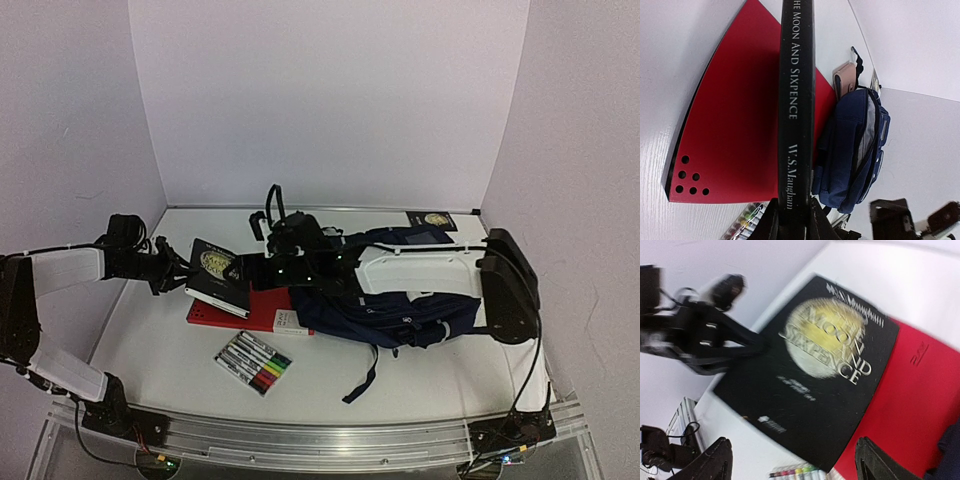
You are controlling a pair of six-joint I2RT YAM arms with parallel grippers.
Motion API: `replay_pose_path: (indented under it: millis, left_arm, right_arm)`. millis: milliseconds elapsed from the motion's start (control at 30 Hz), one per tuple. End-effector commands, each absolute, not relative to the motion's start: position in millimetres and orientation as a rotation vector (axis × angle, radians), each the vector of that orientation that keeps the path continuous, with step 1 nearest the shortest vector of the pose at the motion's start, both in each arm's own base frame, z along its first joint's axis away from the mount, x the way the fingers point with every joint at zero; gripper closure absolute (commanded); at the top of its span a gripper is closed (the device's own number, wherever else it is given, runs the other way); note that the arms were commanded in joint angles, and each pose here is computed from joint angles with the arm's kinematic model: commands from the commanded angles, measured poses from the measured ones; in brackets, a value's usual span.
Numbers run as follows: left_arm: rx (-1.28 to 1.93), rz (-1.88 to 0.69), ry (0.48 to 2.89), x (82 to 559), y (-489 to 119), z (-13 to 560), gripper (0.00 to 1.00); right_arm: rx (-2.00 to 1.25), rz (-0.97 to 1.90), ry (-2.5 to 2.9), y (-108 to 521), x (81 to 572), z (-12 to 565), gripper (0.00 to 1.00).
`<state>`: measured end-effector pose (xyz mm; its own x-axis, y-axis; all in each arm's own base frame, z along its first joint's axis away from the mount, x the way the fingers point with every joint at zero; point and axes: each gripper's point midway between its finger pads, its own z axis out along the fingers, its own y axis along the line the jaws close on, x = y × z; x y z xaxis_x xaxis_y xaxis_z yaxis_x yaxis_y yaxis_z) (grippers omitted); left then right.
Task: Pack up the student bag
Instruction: Pick up the book from the center of the board.
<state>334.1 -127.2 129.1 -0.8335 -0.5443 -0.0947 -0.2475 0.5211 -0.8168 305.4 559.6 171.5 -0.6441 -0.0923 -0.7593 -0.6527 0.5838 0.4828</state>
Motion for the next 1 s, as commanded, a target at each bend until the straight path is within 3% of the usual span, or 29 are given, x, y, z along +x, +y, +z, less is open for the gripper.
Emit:
replay_pose_path:
  millis: [0,133,333,700,767,900,967]
  left_arm:
    - [-0.539,-1.240,2.336,349,-129,165,1.00]
    - [-0.518,-1.231,2.337,350,-129,173,1.00]
    - [-0.467,-1.221,2.292,351,-127,204,1.00]
    - [-0.408,-1.278,2.260,342,-133,240,1.00]
    - [-0.387,-1.304,2.263,339,-136,242,1.00]
    - [-0.343,-1.350,2.255,338,-142,246,1.00]
    - [-0.329,-1.380,2.242,338,-146,250,1.00]
  right_arm:
    - [-0.582,0.743,2.032,513,315,222,0.11]
    - [-0.522,0.383,2.091,461,333,206,0.02]
    - [-0.519,-0.014,2.173,408,346,166,0.02]
    - [-0.552,-0.241,2.234,389,359,117,0.02]
    - [-0.524,-0.284,2.225,383,364,118,0.10]
    - [-0.488,-0.271,2.221,379,368,129,0.39]
    - [-0.447,-0.233,2.229,374,372,140,0.69]
